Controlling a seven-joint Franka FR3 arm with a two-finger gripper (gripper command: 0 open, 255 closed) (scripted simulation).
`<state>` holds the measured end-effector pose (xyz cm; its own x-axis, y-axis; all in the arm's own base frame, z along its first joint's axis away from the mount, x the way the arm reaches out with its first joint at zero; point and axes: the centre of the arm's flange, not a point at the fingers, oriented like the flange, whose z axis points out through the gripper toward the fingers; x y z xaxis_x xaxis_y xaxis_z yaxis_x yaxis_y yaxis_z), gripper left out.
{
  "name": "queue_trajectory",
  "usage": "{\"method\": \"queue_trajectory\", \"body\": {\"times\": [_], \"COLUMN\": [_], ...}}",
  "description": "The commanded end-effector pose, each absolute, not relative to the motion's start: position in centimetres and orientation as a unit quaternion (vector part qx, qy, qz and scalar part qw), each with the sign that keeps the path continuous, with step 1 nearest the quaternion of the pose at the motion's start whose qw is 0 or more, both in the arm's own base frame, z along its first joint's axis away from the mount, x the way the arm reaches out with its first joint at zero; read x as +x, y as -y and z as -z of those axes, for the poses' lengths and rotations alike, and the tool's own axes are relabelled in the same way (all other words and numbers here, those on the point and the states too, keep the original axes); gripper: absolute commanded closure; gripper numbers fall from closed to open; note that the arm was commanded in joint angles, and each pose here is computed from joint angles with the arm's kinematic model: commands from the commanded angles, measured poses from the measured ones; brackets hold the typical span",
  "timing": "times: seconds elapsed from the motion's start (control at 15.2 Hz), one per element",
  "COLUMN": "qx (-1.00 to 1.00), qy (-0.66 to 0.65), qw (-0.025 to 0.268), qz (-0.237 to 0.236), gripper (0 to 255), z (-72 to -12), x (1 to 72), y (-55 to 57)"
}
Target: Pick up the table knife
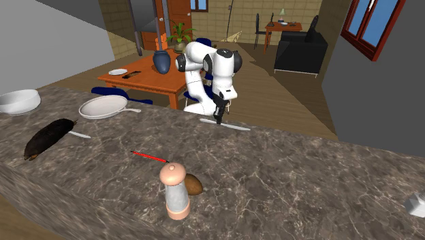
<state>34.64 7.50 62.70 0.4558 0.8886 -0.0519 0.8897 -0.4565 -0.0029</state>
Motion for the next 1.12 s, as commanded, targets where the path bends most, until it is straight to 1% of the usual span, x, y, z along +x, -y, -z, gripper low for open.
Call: {"method": "queue_trajectory", "body": {"times": [0.0, 1.06], "qx": [0.853, 0.853], "qy": [-0.521, -0.521], "qw": [0.012, 0.012], "qz": [0.023, 0.023], "gripper": [255, 255], "z": [-62.6, -70.6], "x": [34.6, 34.6], "y": [-7.5, -7.5]}}
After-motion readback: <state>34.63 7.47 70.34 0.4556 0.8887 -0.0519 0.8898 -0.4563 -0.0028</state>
